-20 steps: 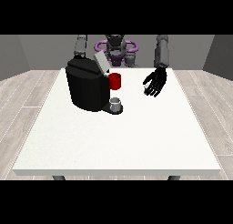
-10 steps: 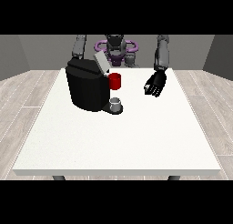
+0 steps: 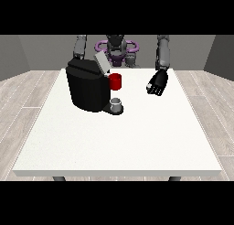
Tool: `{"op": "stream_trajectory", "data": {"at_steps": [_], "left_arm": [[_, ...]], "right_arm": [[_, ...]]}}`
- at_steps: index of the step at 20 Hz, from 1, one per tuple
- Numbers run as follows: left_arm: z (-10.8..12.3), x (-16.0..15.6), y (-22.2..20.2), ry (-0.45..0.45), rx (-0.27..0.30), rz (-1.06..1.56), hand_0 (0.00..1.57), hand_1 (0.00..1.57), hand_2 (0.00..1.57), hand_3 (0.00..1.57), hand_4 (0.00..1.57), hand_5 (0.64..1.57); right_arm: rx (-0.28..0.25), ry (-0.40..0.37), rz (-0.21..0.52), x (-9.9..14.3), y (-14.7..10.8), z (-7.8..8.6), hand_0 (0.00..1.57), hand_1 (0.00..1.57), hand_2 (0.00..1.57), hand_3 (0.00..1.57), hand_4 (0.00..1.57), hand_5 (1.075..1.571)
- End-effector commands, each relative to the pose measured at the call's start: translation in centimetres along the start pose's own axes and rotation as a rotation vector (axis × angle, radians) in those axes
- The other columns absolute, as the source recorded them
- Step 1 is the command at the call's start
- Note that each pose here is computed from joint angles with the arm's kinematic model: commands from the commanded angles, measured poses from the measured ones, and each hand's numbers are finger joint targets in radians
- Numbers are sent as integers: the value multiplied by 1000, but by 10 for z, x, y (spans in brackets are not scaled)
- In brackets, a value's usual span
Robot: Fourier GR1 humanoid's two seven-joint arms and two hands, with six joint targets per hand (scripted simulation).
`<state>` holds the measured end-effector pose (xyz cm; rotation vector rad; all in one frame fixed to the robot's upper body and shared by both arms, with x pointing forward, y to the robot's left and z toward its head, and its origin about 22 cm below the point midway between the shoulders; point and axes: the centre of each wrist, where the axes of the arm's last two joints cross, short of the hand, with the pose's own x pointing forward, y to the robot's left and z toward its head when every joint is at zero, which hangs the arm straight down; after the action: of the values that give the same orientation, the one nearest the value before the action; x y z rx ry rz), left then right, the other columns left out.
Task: Insert the coffee pod into the coffee machine and close the lid
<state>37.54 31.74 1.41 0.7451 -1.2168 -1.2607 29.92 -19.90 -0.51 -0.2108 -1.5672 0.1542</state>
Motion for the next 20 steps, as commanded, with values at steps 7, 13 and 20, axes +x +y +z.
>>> {"op": "stream_trajectory", "data": {"at_steps": [7,13,20], "left_arm": [[-9,-3,25,-122,93,167,1451,1451,1437,1359,521,1571],[-30,59,13,-144,-102,175,1375,1375,1381,1327,490,1571],[-34,62,70,-181,-67,180,1424,1424,1404,1341,557,1571]], "right_arm": [[-4,10,61,5,2,1,0,0,0,0,0,1571],[-6,136,46,-33,-6,5,0,0,0,0,0,1571],[8,108,13,-30,-3,10,0,0,0,0,0,1571]]}}
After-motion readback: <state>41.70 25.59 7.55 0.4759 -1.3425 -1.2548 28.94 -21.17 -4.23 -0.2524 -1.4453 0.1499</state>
